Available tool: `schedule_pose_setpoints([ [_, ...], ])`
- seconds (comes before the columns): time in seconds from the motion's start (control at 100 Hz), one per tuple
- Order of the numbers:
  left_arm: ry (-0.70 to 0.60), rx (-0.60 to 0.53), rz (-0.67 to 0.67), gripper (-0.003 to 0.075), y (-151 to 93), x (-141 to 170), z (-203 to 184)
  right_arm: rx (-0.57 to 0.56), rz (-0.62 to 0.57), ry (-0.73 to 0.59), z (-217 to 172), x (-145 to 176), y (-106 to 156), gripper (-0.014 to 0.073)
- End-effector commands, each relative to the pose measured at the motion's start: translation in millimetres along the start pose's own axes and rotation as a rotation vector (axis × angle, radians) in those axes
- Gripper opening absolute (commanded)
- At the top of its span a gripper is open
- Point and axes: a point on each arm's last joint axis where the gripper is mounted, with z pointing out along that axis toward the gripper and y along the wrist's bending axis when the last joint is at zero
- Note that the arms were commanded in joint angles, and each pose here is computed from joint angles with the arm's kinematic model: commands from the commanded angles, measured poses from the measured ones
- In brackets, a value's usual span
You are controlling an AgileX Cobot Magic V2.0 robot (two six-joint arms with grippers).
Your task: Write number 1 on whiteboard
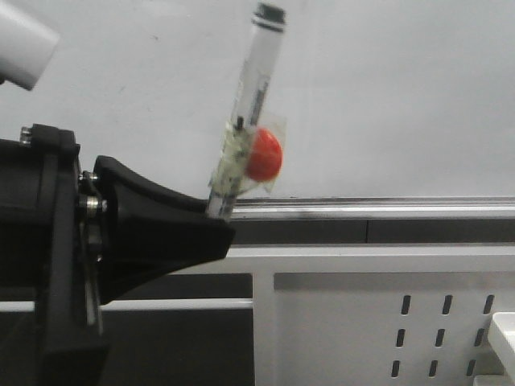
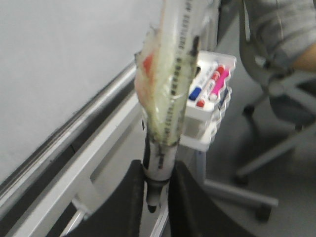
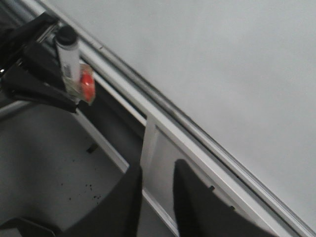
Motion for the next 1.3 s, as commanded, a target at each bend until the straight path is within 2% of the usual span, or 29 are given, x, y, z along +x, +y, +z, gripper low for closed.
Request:
schedule_pose_setpoints([
  [0.0, 0.054, 0.010, 0.191, -0.0020, 1, -23, -6, -0.030, -0.082, -0.070, 6, -20, 3, 0.0293],
  [0.08, 0.185, -0.035, 0.315, -0.0020, 4, -34, -10, -0.074, -0.104, -0.065, 17, -28, 9, 0.0327],
  [0.19, 0.279, -0.094, 0.371, -0.0020, 6, -47, -14, -0.119, -0.127, -0.063, 31, -36, 17, 0.0325],
  [0.39, 0.257, -0.080, 0.414, -0.0020, 0, -59, -12, -0.187, -0.165, -0.066, 59, -53, 34, 0.0325],
  [0.63, 0.229, -0.068, 0.415, -0.0020, -2, -61, -12, -0.192, -0.171, -0.026, 89, -59, 39, 0.0325],
  [0.76, 0.177, -0.049, 0.415, -0.0020, -5, -66, -11, -0.196, -0.173, -0.002, 97, -56, 40, 0.0325],
  [0.98, 0.163, -0.043, 0.415, -0.0020, -5, -67, -10, -0.192, -0.183, 0.004, 99, -55, 40, 0.0323],
  [1.02, 0.153, -0.039, 0.415, -0.0020, -6, -67, -10, -0.192, -0.183, 0.004, 99, -55, 40, 0.0300],
  [1.07, 0.140, -0.034, 0.415, -0.0020, -7, -69, -10, -0.192, -0.184, 0.006, 99, -55, 40, 0.0233],
  [1.12, 0.133, -0.031, 0.415, -0.0020, -7, -69, -10, -0.194, -0.184, 0.010, 99, -55, 40, 0.0117],
  [1.18, 0.109, -0.029, 0.391, -0.0019, -8, -71, -10, -0.195, -0.186, 0.017, 99, -54, 40, -0.0073],
  [1.29, 0.070, -0.027, 0.351, 0.0000, -9, -74, -9, -0.190, -0.205, 0.021, 99, -54, 39, -0.0070],
])
